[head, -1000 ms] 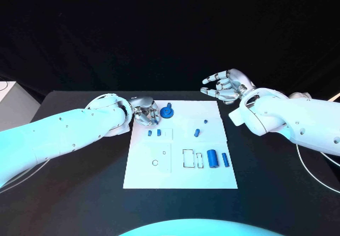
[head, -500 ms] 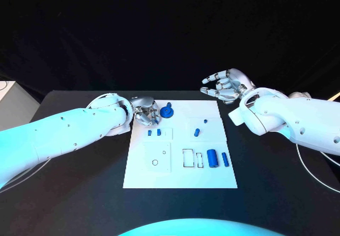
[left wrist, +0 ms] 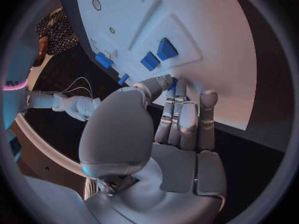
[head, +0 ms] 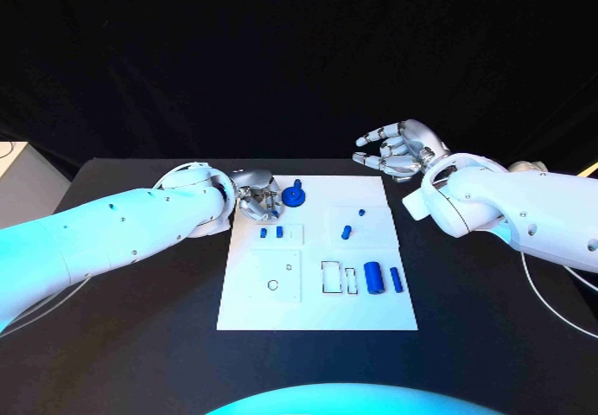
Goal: Assemble the parts on the task board
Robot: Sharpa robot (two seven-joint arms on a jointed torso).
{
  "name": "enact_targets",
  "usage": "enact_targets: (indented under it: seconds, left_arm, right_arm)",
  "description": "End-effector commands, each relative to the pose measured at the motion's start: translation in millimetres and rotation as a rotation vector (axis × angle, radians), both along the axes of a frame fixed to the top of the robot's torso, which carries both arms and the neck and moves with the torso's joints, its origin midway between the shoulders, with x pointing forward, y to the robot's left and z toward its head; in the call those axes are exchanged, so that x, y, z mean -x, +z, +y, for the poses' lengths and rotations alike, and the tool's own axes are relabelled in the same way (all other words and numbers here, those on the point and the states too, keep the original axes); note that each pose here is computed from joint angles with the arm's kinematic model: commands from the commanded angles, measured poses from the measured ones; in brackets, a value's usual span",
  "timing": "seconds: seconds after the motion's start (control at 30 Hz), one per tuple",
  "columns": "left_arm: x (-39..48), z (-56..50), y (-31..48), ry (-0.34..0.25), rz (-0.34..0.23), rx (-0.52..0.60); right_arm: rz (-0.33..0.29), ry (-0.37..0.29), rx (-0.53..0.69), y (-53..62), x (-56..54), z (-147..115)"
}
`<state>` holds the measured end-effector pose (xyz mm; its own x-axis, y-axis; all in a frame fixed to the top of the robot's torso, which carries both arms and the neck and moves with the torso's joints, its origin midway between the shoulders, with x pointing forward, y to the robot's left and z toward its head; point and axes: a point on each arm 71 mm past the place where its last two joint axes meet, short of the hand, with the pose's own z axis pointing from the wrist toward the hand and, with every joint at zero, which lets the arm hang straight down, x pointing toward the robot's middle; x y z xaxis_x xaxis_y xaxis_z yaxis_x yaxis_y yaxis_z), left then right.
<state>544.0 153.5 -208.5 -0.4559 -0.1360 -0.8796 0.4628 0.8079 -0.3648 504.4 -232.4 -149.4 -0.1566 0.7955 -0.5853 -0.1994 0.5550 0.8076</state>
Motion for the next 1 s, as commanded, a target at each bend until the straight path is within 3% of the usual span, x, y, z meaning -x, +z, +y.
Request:
enact_targets:
  seconds: [0.03,1.0]
  left_arm:
    - [3.8,-1.4,-8.9,-0.014,0.042,-0.046]
    - [2.0,1.7,-4.1,0.009,-0.012,0.002]
  right_arm:
    - [-0.011,0.010,0.001,0.7,0.4,0.8]
    - [-0.011,0.003,0.002,0.7,0.3,-1.9]
